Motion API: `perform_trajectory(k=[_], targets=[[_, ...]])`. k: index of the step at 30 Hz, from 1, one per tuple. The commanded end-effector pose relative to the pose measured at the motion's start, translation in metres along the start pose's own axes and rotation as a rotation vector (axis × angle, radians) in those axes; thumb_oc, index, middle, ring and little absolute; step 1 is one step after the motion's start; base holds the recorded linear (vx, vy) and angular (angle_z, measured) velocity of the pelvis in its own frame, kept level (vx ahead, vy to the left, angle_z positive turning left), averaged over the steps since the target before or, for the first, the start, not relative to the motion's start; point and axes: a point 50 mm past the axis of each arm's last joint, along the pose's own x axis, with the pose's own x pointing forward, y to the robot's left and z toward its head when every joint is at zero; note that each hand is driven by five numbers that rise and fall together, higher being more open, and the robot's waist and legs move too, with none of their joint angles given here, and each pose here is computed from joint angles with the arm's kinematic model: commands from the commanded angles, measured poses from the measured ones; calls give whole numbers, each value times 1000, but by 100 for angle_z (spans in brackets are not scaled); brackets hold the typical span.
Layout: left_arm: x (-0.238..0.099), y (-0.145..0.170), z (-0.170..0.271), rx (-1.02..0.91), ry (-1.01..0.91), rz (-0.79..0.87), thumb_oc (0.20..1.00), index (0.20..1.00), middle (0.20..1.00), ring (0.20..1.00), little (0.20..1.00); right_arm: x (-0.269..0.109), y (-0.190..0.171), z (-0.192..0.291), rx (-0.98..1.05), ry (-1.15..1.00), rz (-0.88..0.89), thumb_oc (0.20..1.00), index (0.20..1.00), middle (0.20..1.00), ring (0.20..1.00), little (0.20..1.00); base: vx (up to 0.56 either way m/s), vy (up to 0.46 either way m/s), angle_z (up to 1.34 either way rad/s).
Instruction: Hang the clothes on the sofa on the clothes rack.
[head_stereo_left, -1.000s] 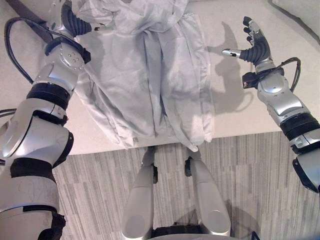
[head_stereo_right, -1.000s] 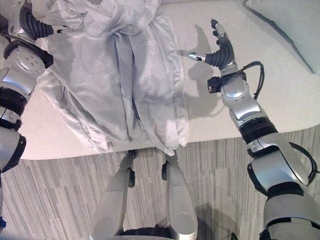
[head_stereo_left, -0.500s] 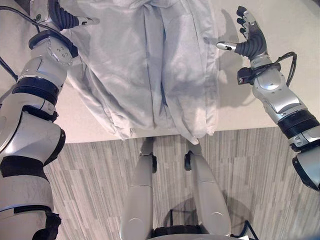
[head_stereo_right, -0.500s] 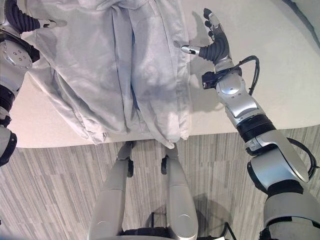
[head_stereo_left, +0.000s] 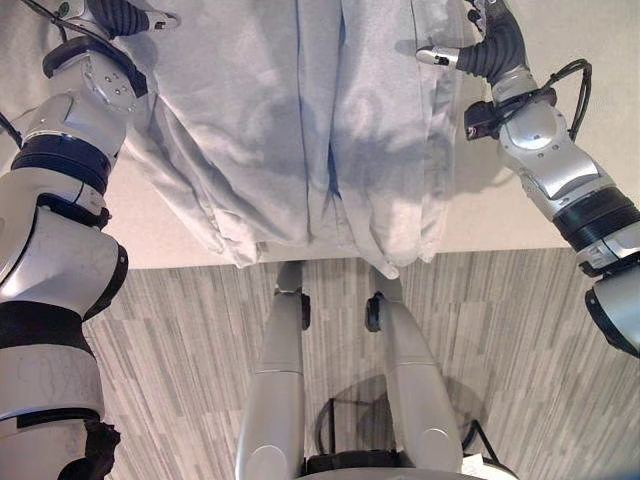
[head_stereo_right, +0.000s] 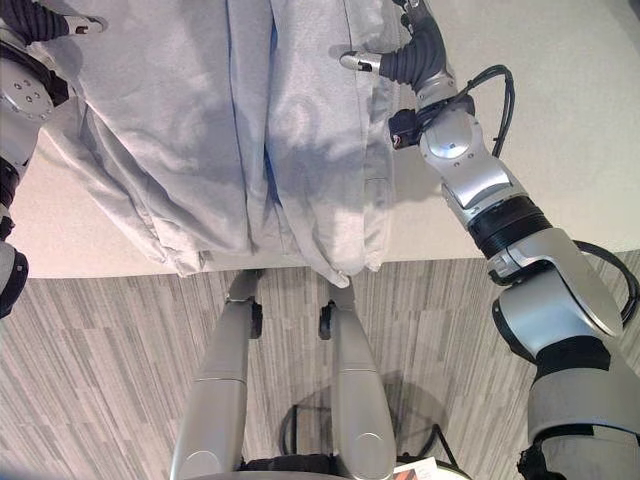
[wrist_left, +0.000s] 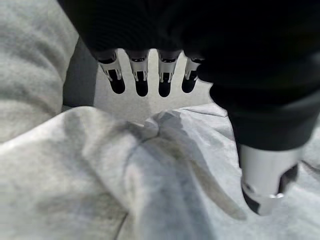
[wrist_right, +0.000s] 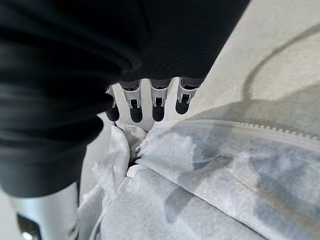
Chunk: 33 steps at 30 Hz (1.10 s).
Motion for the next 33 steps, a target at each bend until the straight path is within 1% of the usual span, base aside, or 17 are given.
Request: perform_trajectory(k=[1, 9, 16, 22, 23, 24, 26, 29, 30, 31, 33], targets=[[9, 26, -1, -5, 9, 77, 1000, 1000, 1000, 1000, 1000, 6, -13, 13, 66, -57, -78, 1000, 1000, 1000, 1000, 1000, 5, 8, 4], [10, 29, 0, 21, 3, 70, 1000, 1000, 1000, 1000, 1000, 12, -11, 11, 42, -22, -78, 1000, 1000, 1000, 1000, 1000, 0, 1, 2], [8, 19, 3, -3, 0, 41, 1000, 1000, 1000, 1000, 1000, 16, -4, 6, 38, 30, -67, 1000, 1000, 1000, 1000, 1000, 0, 0, 0], [8, 11, 10, 10, -13, 5, 1000, 1000, 1000, 1000, 1000, 23, -3, -2, -32, 116, -67, 1000, 1000, 1000, 1000, 1000, 0, 0, 0], [8, 8, 11, 27, -10, -9, 1000, 1000, 1000, 1000, 1000, 25, -3, -10, -94, 181, -65, 1000, 1000, 1000, 1000, 1000, 0, 0, 0], [8, 8, 10, 27, -10, -9, 1000, 1000, 1000, 1000, 1000, 25, -3, -10, -93, 180, -65, 1000, 1000, 1000, 1000, 1000, 0, 0, 0], [8, 6, 12, 44, -8, -23, 1000, 1000, 1000, 1000, 1000, 28, -1, -15, -217, 232, -43, 1000, 1000, 1000, 1000, 1000, 0, 0, 0], [8, 6, 12, 44, -8, -23, 1000, 1000, 1000, 1000, 1000, 28, -1, -15, -217, 232, -43, 1000, 1000, 1000, 1000, 1000, 0, 0, 0], [8, 4, 13, 56, -8, -30, 1000, 1000, 1000, 1000, 1000, 28, 4, -20, -301, 270, -13, 1000, 1000, 1000, 1000, 1000, -8, -15, 3], [7, -2, 19, 67, -17, -50, 1000, 1000, 1000, 1000, 1000, 24, 17, -34, -440, 348, 63, 1000, 1000, 1000, 1000, 1000, 0, 0, 0], [7, -5, 21, 64, -21, -61, 1000, 1000, 1000, 1000, 1000, 20, 23, -41, -483, 378, 103, 1000, 1000, 1000, 1000, 1000, -2, -4, 2]])
